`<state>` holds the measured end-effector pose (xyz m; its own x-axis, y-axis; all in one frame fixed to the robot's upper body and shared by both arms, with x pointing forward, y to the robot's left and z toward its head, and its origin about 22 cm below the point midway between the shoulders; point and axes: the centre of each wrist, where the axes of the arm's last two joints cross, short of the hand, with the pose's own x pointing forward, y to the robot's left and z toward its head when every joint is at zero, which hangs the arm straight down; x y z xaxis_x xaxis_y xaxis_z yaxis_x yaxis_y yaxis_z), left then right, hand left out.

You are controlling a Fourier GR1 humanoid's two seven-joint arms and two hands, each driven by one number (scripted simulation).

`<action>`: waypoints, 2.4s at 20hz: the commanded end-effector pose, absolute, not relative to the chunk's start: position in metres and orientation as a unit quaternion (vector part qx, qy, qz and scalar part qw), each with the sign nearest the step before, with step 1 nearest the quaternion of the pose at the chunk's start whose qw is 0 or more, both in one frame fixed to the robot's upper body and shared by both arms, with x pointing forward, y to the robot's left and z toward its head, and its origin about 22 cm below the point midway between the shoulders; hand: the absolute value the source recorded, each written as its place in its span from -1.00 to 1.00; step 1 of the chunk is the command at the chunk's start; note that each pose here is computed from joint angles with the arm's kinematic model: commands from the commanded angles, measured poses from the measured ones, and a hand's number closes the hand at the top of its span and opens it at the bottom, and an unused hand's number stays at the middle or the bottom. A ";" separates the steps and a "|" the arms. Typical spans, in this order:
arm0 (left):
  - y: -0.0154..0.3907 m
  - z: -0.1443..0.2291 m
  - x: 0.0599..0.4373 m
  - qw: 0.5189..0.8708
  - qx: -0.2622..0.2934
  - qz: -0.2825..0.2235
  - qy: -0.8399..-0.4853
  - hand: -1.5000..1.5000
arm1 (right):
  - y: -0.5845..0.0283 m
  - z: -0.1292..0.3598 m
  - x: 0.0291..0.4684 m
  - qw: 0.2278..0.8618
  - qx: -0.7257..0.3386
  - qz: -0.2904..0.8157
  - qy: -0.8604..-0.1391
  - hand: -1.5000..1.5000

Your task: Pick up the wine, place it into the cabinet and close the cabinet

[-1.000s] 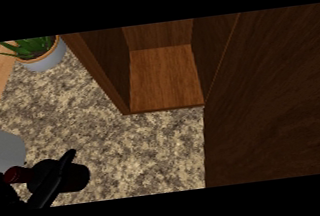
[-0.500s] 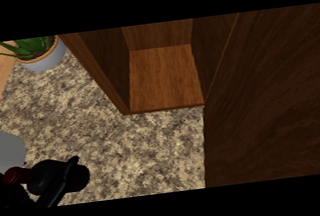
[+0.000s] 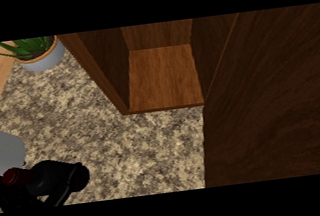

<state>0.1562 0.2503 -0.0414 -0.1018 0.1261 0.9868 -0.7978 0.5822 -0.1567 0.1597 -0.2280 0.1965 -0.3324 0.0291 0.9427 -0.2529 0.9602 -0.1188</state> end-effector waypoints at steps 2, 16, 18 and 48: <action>0.258 -0.055 0.152 0.609 0.259 0.381 -0.646 -1.00 | -0.229 0.209 0.129 0.550 0.106 0.113 -0.820 -1.00; 0.249 -0.089 0.167 0.616 0.241 0.385 -0.643 -1.00 | -0.220 0.225 0.118 0.548 0.109 0.122 -0.820 -1.00; 0.281 -0.088 0.166 0.604 0.234 0.400 -0.648 -1.00 | -0.215 0.218 0.137 0.545 0.099 0.126 -0.823 -1.00; 0.305 -0.075 0.204 0.586 0.010 0.029 -0.810 1.00 | -0.222 0.219 0.144 0.553 0.107 0.125 -0.817 -1.00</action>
